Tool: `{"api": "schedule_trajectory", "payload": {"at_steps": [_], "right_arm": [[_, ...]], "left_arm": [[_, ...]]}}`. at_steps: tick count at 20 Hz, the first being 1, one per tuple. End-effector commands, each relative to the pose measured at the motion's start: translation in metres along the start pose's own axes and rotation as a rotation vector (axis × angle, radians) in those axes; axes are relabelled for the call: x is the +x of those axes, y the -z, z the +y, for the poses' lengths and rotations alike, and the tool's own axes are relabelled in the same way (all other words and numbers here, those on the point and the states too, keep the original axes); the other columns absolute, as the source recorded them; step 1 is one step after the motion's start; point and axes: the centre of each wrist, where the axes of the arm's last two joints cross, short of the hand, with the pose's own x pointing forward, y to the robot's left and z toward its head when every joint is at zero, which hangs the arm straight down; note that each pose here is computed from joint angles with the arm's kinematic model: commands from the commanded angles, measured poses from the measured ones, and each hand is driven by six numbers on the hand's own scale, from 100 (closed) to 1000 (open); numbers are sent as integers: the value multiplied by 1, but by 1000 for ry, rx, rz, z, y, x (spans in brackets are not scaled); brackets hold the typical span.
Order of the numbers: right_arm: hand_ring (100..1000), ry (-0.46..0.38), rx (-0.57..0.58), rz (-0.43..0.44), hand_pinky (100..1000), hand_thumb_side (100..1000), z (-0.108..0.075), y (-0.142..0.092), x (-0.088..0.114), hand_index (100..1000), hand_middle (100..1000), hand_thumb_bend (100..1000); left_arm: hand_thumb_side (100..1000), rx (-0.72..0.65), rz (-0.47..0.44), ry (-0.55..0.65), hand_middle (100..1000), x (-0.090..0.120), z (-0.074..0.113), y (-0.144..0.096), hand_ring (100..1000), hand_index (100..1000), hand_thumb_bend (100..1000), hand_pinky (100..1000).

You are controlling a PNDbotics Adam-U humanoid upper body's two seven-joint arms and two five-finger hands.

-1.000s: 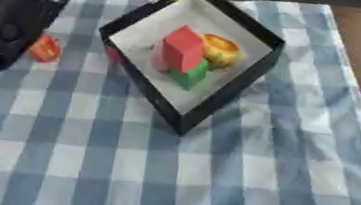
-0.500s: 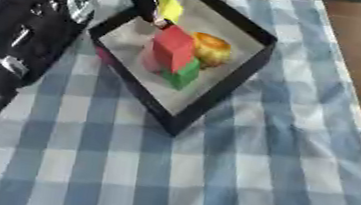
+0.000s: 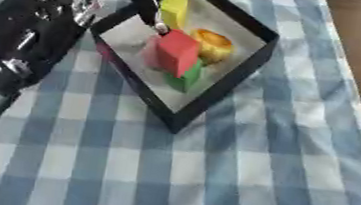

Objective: Pick up objects on the table and place them in the box.

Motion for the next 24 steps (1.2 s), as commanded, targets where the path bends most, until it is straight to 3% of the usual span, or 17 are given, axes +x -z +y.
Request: {"api": "schedule_trajectory", "payload": {"at_steps": [1,6,10,16,24], "right_arm": [[786,-35,2,-19,938,809,-8,1,7,782,797,100],[786,-48,-4,-1,938,806,-11,-4,3,782,798,100],[787,-60,-14,10,938,804,-15,-8,1,782,798,100],[787,-68,-22,12,937,802,-18,-10,0,782,799,100],[788,-74,-31,10,937,804,-19,-11,1,783,799,100]], "left_arm": [[282,100,29,9,745,-14,27,-12,788,860,648,808],[270,124,83,-19,733,-39,43,-34,777,842,609,800],[292,82,154,-42,739,-70,44,-60,781,845,614,806],[322,-22,282,-122,745,-118,32,-104,783,851,622,810],[350,-174,365,-238,754,-148,0,-138,790,862,638,813]]}}
